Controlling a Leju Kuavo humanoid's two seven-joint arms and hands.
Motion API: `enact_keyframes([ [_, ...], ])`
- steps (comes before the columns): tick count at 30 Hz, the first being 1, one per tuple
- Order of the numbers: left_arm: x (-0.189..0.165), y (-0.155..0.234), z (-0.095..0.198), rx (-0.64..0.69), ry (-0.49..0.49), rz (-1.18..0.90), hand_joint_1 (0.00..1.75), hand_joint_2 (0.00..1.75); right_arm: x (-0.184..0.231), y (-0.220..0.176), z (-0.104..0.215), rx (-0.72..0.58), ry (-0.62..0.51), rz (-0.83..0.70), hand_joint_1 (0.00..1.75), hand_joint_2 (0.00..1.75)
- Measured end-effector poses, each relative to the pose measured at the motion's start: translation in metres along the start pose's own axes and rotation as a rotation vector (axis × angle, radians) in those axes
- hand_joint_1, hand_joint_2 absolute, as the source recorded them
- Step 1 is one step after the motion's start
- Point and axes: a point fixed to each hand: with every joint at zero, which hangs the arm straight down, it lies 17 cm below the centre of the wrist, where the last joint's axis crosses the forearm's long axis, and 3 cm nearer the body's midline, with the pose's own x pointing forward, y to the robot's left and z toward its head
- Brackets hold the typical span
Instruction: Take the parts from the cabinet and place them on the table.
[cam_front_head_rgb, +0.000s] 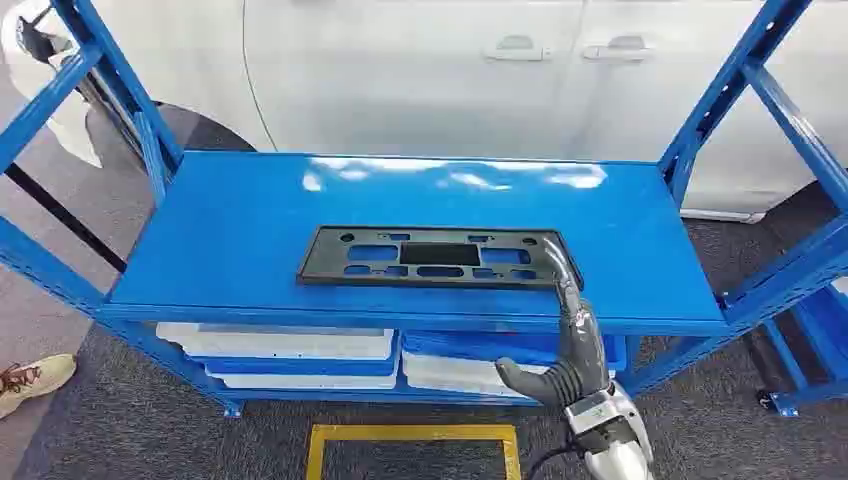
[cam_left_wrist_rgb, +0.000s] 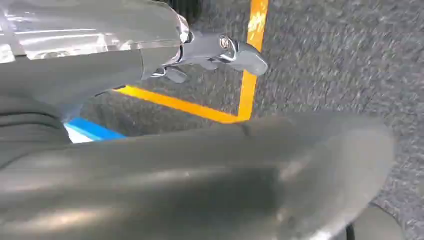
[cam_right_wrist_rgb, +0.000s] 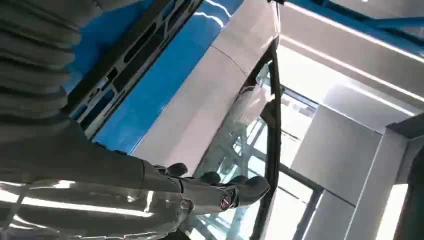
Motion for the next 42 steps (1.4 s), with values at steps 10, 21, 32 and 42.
enact_keyframes([
  [10,-0.002,0.014,-0.002,0.042,0.032,-0.013,0.00,0.00,-0.026,0.073,-0.007,0.165,-0.199,0.783,0.00,1.75],
  [21,0.001,0.011,-0.002,0.034,0.021,-0.012,0.00,0.00,-0.064,0.142,0.010,0.396,-0.302,0.974,0.00,1.75],
  [32,0.001,0.011,-0.002,0.034,0.020,-0.011,0.00,0.00,-0.079,0.159,-0.012,0.420,-0.281,0.959,0.00,1.75],
  [42,0.006,0.010,-0.003,0.031,0.003,-0.012,0.00,0.00,-0.060,0.186,-0.060,0.377,-0.299,0.910,0.00,1.75],
])
